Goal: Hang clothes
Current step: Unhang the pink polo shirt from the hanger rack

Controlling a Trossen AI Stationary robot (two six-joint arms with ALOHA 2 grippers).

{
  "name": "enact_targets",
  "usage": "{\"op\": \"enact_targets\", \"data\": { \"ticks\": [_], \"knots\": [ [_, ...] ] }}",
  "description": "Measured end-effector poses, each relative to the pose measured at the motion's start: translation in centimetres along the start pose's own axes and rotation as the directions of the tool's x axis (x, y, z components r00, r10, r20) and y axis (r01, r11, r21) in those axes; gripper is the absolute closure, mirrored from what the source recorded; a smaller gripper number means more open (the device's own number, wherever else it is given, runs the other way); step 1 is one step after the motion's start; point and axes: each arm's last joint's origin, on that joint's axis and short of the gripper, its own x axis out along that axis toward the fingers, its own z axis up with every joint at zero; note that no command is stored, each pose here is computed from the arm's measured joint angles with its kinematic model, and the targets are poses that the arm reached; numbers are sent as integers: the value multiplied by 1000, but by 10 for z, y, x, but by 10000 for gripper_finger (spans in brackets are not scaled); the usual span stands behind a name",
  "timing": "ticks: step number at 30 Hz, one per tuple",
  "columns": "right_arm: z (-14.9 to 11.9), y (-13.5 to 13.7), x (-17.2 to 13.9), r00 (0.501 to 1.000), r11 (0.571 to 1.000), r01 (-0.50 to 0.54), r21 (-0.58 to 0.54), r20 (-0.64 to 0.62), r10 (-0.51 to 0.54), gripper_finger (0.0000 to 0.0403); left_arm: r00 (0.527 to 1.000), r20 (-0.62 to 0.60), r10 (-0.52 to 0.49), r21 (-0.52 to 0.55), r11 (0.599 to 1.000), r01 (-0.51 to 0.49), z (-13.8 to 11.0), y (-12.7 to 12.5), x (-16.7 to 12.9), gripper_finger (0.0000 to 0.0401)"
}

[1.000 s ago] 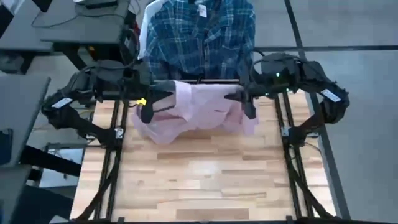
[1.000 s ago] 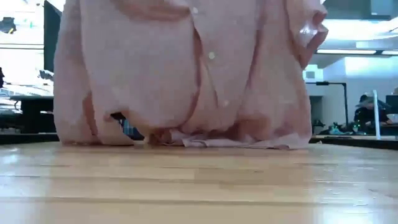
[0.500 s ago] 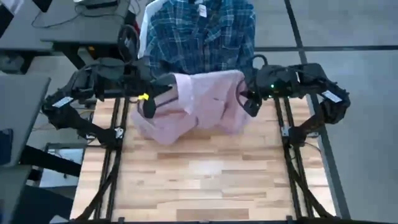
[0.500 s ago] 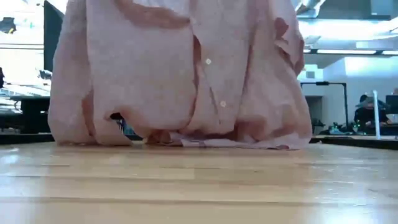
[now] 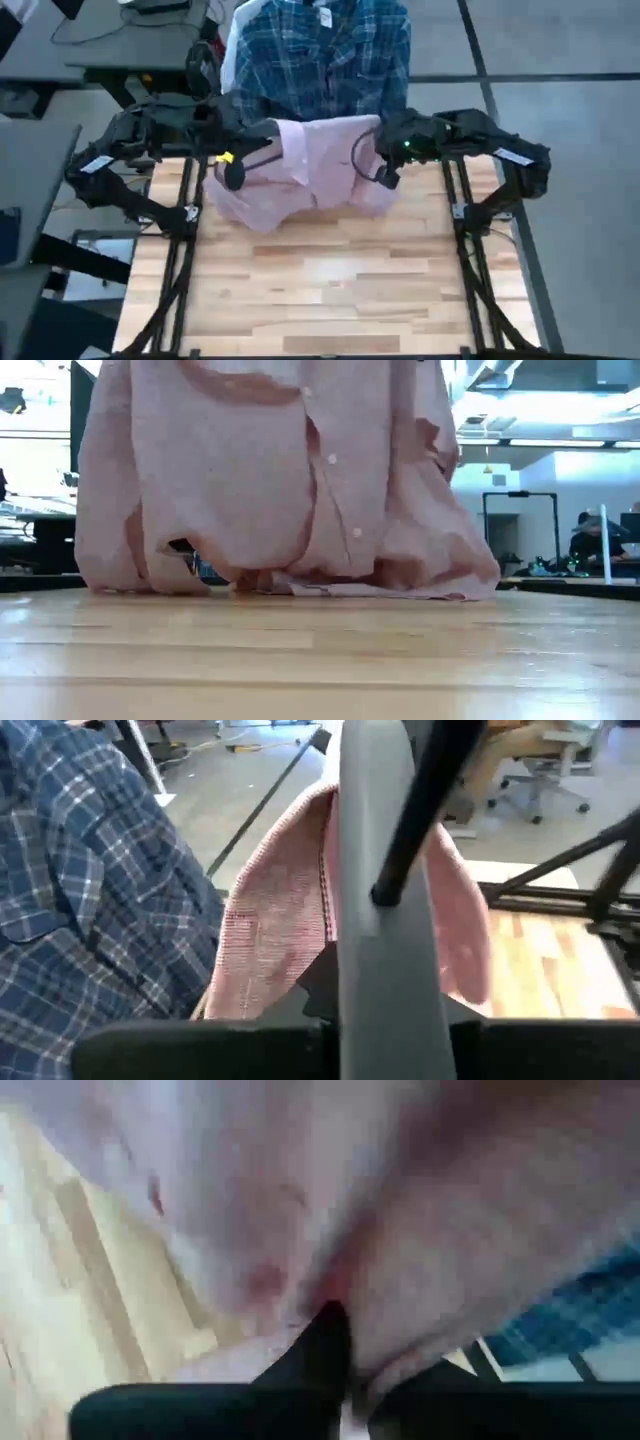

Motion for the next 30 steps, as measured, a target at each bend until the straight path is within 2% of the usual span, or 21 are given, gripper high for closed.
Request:
{"op": "enact_targets", "data": {
  "ticks": [2, 5, 9, 16, 19, 23, 27, 30],
  "knots": [
    [-6, -3, -1, 998, 998, 57, 37, -28, -56, 402, 1000, -4, -2, -1, 1000, 2, -1, 1, -6, 396],
    [-17, -8, -6, 998, 992, 55, 118, -11, -55, 402, 1000, -11, -16, 4, 1000, 16, -6, 5, -25, 396],
    [-39, -13, -7, 996, 959, 84, 271, -41, -76, 402, 998, 35, -60, 25, 998, 59, -7, 7, -49, 396],
    [-72, 10, 28, 993, 909, 103, 403, -94, -71, 403, 977, 199, -80, 40, 996, 74, -2, 15, -86, 396],
    [-78, 28, 48, 998, 899, 58, 434, -55, -38, 403, 962, 261, -76, 38, 997, 68, 2, 17, -91, 396],
    [-68, 55, 67, 994, 889, -95, 448, 99, 57, 403, 926, 373, -59, 18, 998, 56, 16, 16, -87, 396],
    [-51, 80, 84, 967, 888, -218, 405, 211, 141, 403, 835, 550, -32, -101, 989, 104, 42, 12, -72, 393],
    [-42, 93, 97, 952, 889, -273, 369, 236, 195, 403, 777, 622, -101, -58, 983, 174, 54, 5, -56, 393]
  ]
}}
